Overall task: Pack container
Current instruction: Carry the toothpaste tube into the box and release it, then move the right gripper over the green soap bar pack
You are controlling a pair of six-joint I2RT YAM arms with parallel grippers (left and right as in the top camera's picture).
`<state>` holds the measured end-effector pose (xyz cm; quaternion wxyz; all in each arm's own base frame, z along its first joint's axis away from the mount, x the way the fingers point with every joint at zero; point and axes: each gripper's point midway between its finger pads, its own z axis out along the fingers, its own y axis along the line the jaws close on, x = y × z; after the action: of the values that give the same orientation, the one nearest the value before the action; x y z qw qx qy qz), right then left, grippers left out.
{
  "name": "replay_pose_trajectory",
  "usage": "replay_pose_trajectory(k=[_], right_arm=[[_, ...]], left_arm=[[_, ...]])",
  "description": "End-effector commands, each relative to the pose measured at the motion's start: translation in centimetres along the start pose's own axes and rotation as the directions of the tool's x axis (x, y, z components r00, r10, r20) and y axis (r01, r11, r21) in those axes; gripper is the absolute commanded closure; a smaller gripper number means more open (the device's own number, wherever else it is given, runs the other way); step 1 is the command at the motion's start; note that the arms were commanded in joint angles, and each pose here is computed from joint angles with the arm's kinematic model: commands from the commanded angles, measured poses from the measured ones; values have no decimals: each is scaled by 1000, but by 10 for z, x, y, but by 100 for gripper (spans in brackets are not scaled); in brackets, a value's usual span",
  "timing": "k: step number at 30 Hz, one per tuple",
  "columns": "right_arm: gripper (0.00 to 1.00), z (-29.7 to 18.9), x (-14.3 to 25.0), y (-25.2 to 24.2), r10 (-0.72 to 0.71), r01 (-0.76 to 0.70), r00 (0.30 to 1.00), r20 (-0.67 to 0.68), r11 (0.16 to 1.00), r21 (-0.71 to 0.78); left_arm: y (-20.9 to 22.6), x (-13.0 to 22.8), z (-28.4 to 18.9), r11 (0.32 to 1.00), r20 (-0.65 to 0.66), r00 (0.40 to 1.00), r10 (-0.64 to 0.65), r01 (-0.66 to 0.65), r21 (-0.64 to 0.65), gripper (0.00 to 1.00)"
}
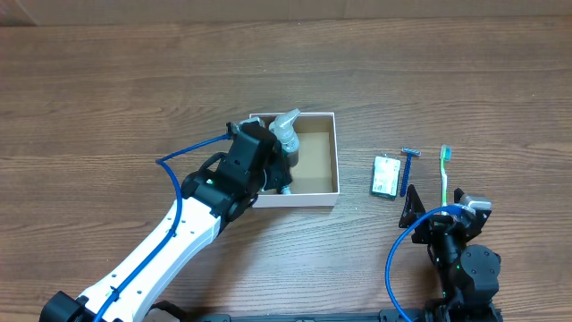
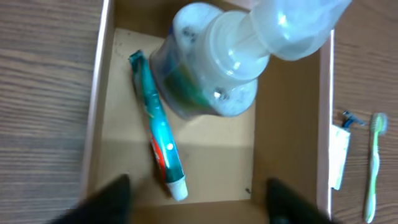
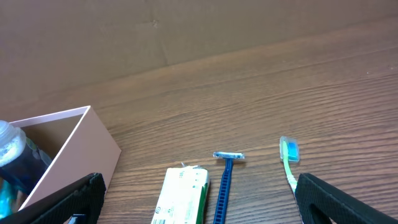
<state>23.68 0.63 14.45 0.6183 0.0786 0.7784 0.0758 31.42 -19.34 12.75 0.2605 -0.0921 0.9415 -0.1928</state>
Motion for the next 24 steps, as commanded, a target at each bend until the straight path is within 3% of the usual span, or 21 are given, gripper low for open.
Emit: replay_pose_trajectory(k=[1,5,8,10,12,15,24], right_arm=[[0,0,-2,-2,0,0,1000,12,1000,8],[0,0,-2,-2,0,0,1000,12,1000,8],[0,0,-2,-2,0,0,1000,12,1000,8],[0,0,-2,-2,0,0,1000,12,1000,8],[0,0,-2,-2,0,0,1000,12,1000,8],[0,0,-2,-2,0,0,1000,12,1000,8],[0,0,-2,-2,0,0,1000,12,1000,8]], left_arm=[[-17,-20,-15,997,41,998,48,-50,54,23],[-16,-50,-46,988,109,983,148,-152,30,13],[11,-77,-78,989,171,975,140,-128,-79,7],[53,-96,-110,969,231,964,134,-78,-236,0],[91,-101,-132,927,270,956,118,-9,-376,0],[126,-96,-150,873,265,960,91,51,-484,0],[138,-84,-143,850,194,978,76,38,-526,0]])
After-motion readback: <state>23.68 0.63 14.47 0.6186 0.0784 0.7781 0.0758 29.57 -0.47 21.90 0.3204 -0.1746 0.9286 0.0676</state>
